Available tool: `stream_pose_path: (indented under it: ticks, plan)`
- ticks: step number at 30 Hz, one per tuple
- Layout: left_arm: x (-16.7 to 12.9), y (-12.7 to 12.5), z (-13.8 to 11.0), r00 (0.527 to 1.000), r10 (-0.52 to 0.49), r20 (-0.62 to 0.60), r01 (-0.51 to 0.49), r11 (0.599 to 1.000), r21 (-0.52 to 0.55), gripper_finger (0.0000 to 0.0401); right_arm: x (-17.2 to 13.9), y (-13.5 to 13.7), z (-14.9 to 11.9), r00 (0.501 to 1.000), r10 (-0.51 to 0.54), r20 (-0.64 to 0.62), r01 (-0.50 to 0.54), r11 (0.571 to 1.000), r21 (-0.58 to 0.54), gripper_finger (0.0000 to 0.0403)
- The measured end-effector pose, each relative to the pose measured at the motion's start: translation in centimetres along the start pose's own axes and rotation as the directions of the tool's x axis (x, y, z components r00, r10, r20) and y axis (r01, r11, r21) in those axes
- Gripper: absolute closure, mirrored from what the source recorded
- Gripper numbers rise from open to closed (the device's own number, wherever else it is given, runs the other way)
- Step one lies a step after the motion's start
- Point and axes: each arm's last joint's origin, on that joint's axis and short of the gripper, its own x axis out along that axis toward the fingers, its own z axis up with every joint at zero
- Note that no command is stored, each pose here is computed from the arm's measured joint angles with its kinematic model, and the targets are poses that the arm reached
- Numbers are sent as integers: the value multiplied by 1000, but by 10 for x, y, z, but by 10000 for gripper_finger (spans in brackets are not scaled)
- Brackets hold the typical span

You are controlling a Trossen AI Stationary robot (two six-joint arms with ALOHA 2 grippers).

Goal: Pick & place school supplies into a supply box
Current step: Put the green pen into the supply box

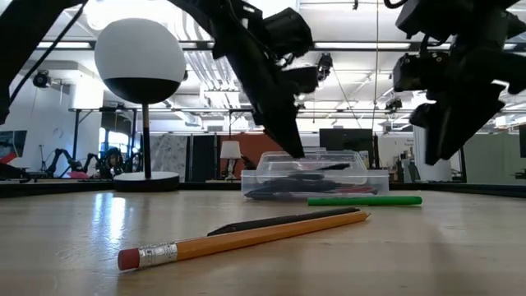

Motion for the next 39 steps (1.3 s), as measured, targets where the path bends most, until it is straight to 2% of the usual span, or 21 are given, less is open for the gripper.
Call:
stream_pose_path:
  ticks: [5, 10, 13, 17, 21, 26, 30, 34, 36, 39]
  plan:
    - [-41, -1, 3, 1000, 5, -12, -5, 1000, 12, 246, 23, 12, 3, 998, -39, 47, 40, 999, -33, 209]
    - [-54, -8, -18, 997, 52, -57, -51, 998, 31, 245, 43, 15, 8, 996, -65, 65, 67, 997, -36, 209]
    - [-63, -11, -31, 996, 64, -65, -64, 998, -2, 245, 55, 16, 8, 996, -71, 52, 73, 996, -42, 214]
    - [-76, -12, -50, 994, 92, -59, -95, 993, -64, 245, 69, 16, 5, 996, -89, -1, 88, 995, -47, 240]
    - [-91, -13, -71, 992, 113, -48, -119, 983, -141, 244, 74, 16, 5, 996, -93, -18, 92, 995, -50, 294]
    - [-106, -17, -103, 993, 109, -45, -117, 960, -255, 244, 64, 20, 11, 997, -73, 0, 73, 996, -50, 365]
    - [-114, -23, -127, 995, 98, -24, -101, 940, -326, 244, 49, 21, 10, 995, -71, -66, 67, 996, -63, 365]
    - [-117, -29, -147, 996, 86, 3, -79, 924, -375, 244, 21, 30, 13, 993, -70, -92, 61, 993, -104, 365]
    - [-116, -32, -156, 997, 80, 3, -72, 917, -391, 244, 4, 36, 18, 996, -50, -67, 41, 991, -127, 365]
    - [-113, -35, -166, 997, 68, 25, -51, 903, -426, 244, -23, 39, 29, 999, -28, 17, 30, 994, -102, 365]
